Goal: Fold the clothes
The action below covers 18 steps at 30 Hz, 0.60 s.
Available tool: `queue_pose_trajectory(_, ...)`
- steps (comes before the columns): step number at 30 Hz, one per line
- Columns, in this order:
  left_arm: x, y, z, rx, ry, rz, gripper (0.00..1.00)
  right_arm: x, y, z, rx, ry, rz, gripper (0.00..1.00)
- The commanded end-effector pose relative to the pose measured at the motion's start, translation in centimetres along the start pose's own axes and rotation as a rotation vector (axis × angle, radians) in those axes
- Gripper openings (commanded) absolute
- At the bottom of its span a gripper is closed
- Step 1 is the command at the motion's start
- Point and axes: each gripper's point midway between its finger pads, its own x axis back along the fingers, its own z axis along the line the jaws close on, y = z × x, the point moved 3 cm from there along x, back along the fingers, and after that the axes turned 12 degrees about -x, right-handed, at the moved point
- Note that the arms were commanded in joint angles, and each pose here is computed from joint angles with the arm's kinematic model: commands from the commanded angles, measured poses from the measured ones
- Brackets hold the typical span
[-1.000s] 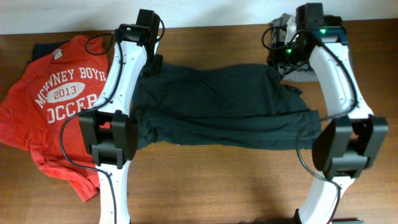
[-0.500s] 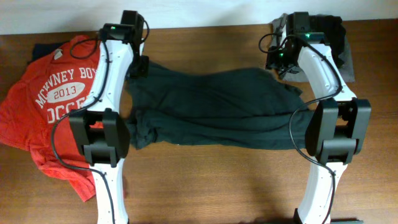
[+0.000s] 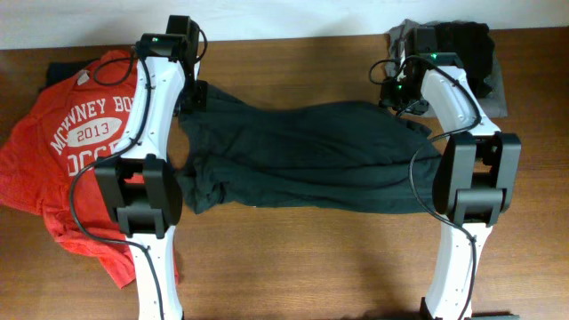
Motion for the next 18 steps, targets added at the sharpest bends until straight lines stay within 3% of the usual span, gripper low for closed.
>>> queue_pose_trajectory(1, 2.0, -0.5, 2.6, 0.092, 0.029, -0.028, 0.01, -1.9, -1.0, -1.0, -0.018, -0.043, 0.045, 0.58)
queue_pose_trajectory(6, 1.9, -0.8, 3.1, 0.1, 0.029, -0.018, 0.01, -2.3, -2.8, -1.9, -0.043, -0.084, 0.13, 0.31)
queue_pose_trajectory(8, 1.9, -0.7, 2.9, 0.097, 0.026, -0.02, 0.01, -2.1, -3.6, -2.2, -0.074, -0.103, 0.165, 0.16)
queue_pose_trajectory(9, 1.9, -0.7, 2.8, 0.098, 0.022, -0.022, 0.01, -2.1, -4.4, -2.5, -0.097, -0.12, 0.197, 0.04)
queue_pose_trajectory(18, 1.9, -0.7, 2.8, 0.097, 0.021, -0.021, 0.01, -1.1, -7.1, -3.6, -0.115, -0.187, 0.323, 0.04)
